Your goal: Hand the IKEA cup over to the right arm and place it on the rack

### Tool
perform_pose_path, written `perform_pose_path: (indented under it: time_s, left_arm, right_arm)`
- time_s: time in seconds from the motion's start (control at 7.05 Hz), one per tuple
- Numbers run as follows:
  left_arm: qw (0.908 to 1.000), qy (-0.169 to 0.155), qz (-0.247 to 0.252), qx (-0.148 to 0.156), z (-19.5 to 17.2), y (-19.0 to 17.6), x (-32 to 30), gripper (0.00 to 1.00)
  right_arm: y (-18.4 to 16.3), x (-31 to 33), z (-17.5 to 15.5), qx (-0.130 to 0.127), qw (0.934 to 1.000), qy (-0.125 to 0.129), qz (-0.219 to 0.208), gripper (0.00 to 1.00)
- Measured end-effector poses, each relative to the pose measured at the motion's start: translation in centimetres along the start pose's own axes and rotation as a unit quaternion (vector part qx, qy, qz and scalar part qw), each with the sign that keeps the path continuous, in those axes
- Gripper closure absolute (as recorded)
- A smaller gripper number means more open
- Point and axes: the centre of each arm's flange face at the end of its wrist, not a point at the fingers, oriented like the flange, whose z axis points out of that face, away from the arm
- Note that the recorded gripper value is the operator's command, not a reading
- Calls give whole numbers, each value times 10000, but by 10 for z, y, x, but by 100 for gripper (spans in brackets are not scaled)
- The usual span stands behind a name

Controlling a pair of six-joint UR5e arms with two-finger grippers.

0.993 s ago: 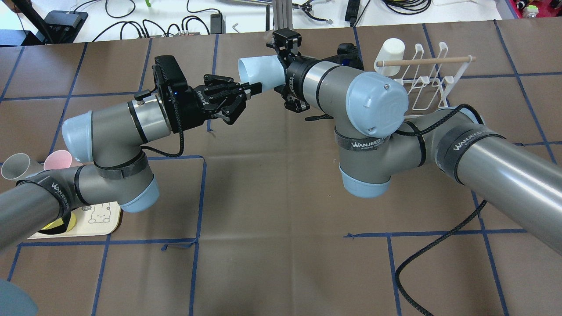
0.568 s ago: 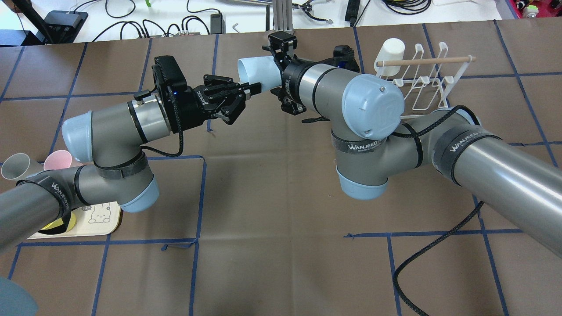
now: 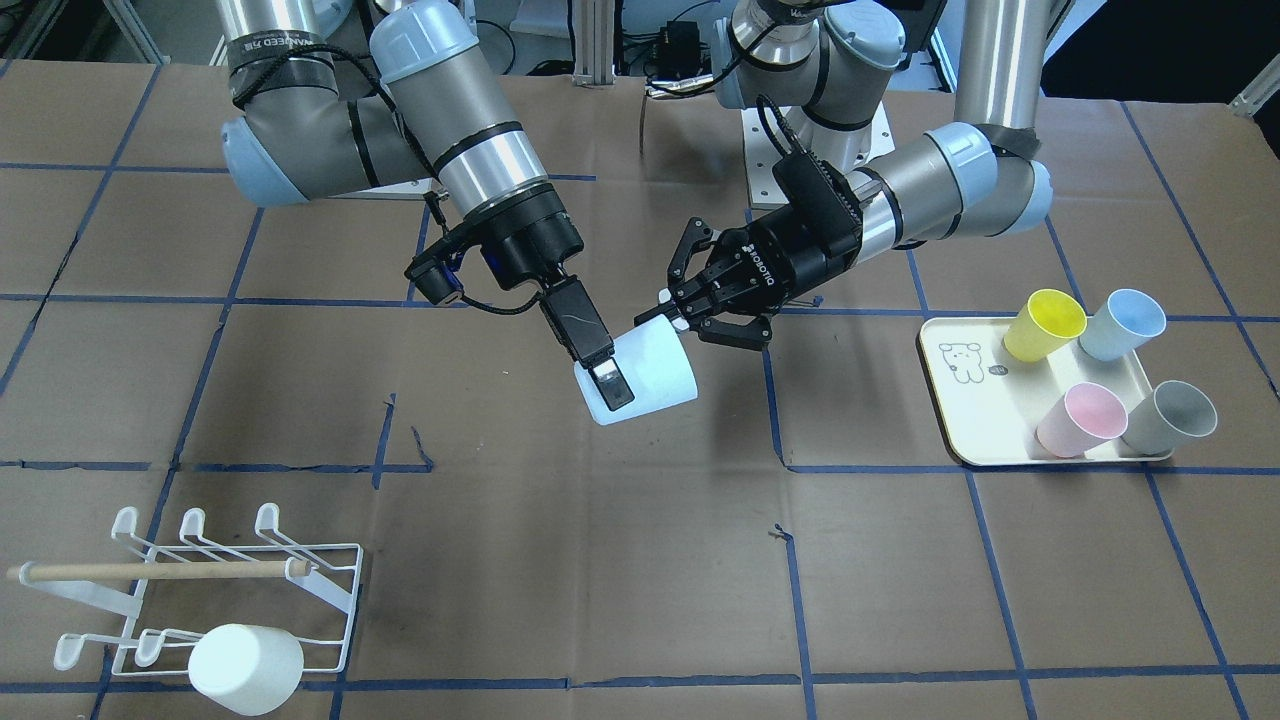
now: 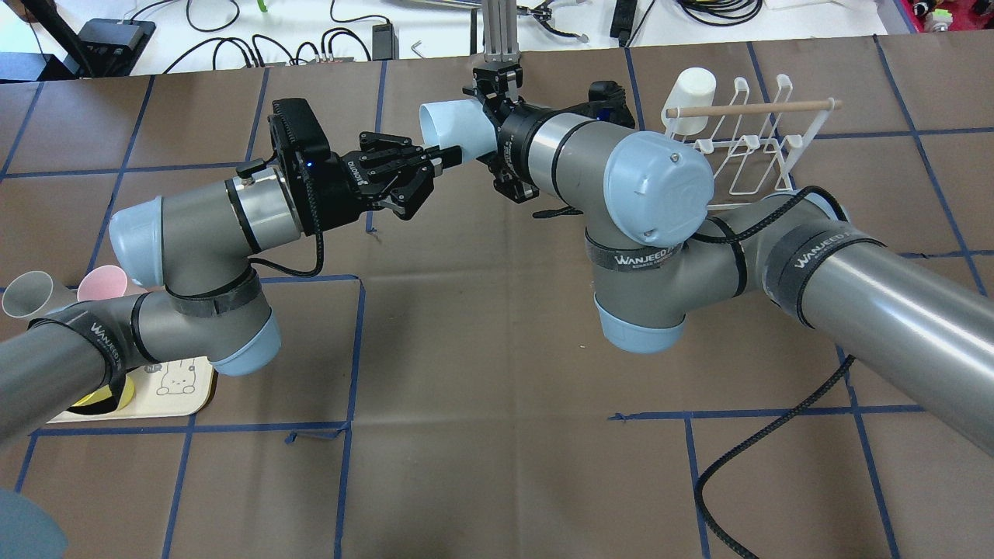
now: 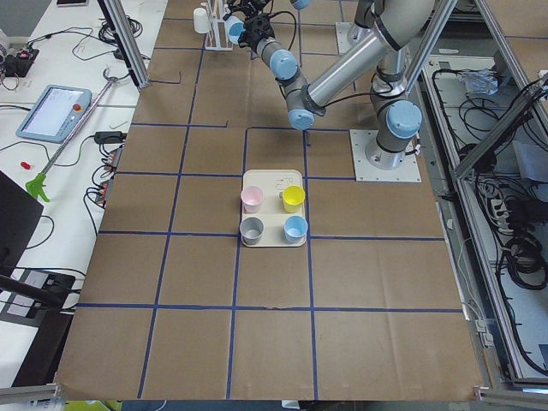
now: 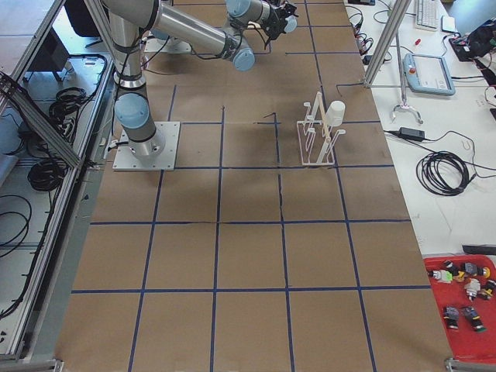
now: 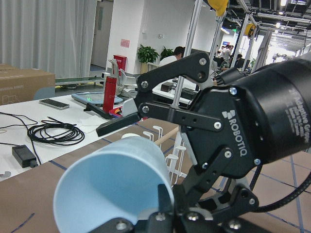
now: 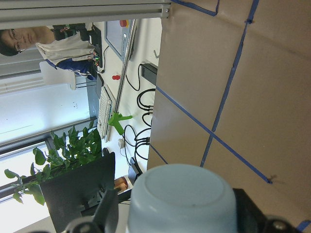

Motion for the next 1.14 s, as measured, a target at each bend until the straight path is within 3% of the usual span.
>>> perform_pose_path:
  time_s: [0.14,0.28,0.43,0.71,0.85,1.14]
  left_arm:
    - [10000,1,4,2,0,0,0,94]
    - [10000,-2,5,3,0,0,-1,83]
    - [10000,-13,23,6,0,-1,-1,65]
    - [9998,-86,152,41,-2,-3,-2,47]
    - [9997,-120,194,54,-3,-4,-3,45]
    - [9997,-134,214,64,-3,-4,-4,18]
  right_arm:
    - [0,0,0,-19,10000,-4,-2,59]
    - [1,0,0,-74,10000,-8,-7,64]
    - [2,-1,-1,-119,9999,-16,-17,67]
    - [4,-1,-1,-204,9998,-20,-32,67]
    - [4,0,-1,-210,9998,-18,-32,69]
    - [4,-1,-1,-212,9998,-15,-39,69]
